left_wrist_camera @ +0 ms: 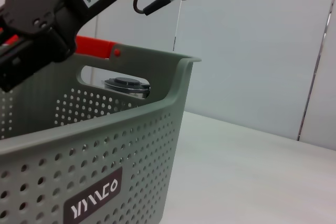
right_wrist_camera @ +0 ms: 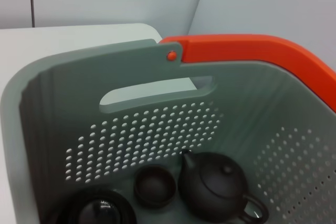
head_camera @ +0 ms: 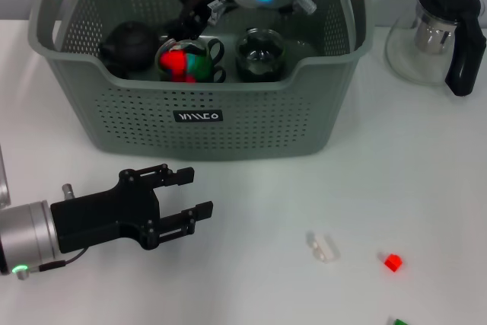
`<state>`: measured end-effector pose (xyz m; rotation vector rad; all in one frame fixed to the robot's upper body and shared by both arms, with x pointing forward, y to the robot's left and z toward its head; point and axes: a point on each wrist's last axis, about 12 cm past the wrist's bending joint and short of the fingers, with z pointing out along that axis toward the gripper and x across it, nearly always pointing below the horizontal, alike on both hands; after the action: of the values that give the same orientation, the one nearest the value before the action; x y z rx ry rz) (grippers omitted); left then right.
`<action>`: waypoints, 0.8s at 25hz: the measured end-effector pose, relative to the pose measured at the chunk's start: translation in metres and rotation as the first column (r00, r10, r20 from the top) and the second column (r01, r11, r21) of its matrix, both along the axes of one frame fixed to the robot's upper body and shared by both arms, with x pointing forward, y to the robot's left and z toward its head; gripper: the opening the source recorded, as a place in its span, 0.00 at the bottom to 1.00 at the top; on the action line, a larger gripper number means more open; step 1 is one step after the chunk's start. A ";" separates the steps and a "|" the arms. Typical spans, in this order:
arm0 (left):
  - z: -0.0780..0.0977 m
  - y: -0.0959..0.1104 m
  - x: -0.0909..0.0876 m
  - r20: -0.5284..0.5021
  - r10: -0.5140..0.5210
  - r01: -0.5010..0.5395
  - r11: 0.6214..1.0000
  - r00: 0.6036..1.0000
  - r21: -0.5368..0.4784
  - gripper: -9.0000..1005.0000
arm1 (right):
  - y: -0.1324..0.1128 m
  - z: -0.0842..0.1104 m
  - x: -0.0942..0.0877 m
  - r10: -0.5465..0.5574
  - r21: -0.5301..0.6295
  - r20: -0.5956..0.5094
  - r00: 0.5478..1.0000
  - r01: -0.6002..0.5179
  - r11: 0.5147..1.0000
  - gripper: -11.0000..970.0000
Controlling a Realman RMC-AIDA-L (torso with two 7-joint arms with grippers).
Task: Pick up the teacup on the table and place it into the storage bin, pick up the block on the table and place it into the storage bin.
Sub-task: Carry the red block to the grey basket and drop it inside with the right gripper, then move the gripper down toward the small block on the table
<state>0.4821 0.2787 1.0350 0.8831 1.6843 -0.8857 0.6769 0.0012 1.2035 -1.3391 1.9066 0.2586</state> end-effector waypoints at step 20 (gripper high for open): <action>0.000 0.001 0.005 0.002 0.014 -0.014 1.000 1.000 0.015 0.63 | -0.193 0.023 -0.081 0.084 0.728 0.098 0.992 -0.129 0.673 0.68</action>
<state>0.4867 0.2797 1.0353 0.8813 1.6954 -0.8629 0.5959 -0.1920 1.2267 -0.8709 1.4088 0.9357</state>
